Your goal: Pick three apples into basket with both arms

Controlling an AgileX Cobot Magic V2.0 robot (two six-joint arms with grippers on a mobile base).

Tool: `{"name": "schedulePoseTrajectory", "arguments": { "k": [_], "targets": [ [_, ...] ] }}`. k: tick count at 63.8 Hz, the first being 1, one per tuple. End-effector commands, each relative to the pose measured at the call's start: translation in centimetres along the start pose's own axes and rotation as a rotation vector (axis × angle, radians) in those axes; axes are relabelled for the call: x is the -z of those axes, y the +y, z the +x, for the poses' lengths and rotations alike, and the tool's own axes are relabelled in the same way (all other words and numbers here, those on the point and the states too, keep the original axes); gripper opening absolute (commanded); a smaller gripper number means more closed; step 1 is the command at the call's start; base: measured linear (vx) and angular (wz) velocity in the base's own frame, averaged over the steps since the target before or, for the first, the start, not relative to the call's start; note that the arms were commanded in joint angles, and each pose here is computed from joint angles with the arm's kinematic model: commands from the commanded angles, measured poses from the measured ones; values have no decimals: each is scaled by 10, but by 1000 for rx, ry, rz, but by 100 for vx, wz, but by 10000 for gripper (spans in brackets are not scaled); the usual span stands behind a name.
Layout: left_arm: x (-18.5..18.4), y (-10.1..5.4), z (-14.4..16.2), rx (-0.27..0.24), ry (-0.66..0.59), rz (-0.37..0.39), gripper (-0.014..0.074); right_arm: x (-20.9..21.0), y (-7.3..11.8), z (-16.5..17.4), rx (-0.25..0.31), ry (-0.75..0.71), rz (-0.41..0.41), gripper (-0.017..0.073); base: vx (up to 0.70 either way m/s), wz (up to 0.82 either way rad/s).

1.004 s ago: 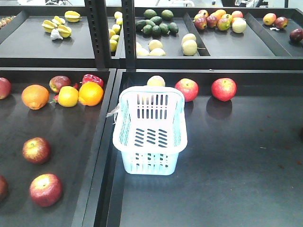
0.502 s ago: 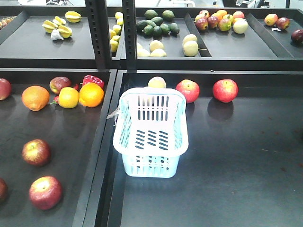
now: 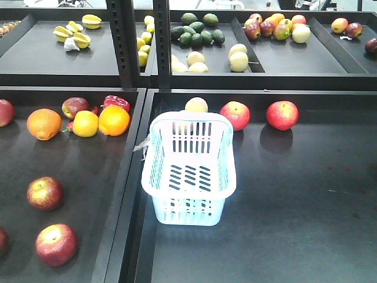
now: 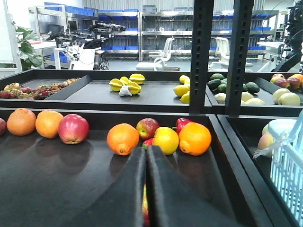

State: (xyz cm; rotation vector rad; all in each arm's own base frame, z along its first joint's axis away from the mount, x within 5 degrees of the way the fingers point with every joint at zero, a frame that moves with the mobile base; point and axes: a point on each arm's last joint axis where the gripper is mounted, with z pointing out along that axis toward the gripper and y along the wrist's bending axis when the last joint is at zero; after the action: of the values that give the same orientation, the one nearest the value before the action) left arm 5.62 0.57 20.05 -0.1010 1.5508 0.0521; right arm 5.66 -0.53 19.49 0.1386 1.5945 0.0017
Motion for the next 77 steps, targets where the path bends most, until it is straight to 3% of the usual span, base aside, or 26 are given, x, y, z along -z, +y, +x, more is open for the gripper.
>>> {"name": "schedulePoseTrajectory", "arguments": {
  "k": [1,70,74,77],
  "targets": [
    [0,-1,1,7,-60,13,-6,0,1,-3,11,-70,-9,-4,0,0],
    [0,-1,1,7,-60,13,-6,0,1,-3,11,-70,-9,-4,0,0],
    [0,-1,1,38,-60,14,-6,0,1,-3,11,-70,-9,-4,0,0],
    [0,-1,1,103,-59,15,-6,0,1,-3,11,-70,-9,-4,0,0]
  ]
}}
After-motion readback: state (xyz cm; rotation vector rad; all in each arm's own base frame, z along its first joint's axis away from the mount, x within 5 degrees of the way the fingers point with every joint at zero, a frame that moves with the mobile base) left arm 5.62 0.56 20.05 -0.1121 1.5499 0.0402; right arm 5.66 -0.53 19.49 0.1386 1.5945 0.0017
